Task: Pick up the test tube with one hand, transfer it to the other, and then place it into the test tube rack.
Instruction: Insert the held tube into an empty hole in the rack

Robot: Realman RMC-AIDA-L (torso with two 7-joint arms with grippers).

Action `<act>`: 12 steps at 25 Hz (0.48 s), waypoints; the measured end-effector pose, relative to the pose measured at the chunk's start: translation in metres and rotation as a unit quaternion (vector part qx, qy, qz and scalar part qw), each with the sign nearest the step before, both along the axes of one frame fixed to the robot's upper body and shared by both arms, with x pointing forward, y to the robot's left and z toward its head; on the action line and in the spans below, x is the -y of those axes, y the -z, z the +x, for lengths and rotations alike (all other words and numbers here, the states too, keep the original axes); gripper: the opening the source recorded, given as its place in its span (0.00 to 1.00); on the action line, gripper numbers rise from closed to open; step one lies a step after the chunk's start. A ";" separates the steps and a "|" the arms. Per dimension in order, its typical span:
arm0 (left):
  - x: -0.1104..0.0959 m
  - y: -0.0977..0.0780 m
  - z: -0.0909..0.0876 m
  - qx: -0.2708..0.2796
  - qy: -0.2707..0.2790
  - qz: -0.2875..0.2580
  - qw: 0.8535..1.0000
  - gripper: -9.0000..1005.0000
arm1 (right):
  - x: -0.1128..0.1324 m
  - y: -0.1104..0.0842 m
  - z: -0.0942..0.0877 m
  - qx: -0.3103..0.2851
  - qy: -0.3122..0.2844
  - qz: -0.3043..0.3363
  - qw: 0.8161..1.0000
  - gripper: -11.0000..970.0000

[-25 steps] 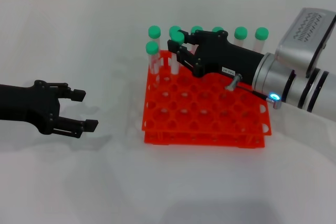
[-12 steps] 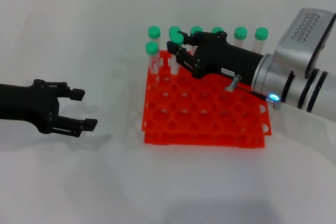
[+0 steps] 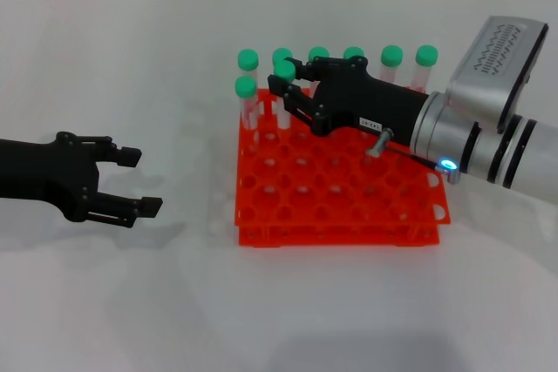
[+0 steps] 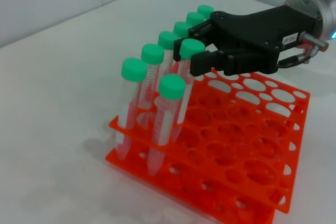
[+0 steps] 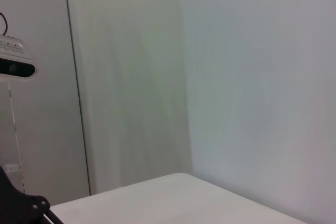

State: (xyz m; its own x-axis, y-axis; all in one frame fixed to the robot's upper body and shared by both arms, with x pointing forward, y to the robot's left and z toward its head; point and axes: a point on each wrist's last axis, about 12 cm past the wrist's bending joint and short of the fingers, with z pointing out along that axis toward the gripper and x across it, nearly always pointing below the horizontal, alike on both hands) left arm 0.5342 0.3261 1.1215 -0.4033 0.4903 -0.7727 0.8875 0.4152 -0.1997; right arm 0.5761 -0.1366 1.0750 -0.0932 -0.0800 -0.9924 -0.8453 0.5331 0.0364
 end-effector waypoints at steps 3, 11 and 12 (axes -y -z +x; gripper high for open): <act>0.000 0.000 0.000 0.000 0.000 0.000 1.000 0.88 | 0.000 0.000 0.000 0.001 -0.001 0.000 1.000 0.28; 0.000 0.000 0.000 0.000 0.001 0.000 1.000 0.88 | -0.001 -0.001 0.000 0.001 -0.002 0.001 1.000 0.28; 0.000 0.000 0.000 0.000 0.001 0.000 1.000 0.88 | -0.001 -0.001 0.000 0.001 -0.002 0.001 1.000 0.28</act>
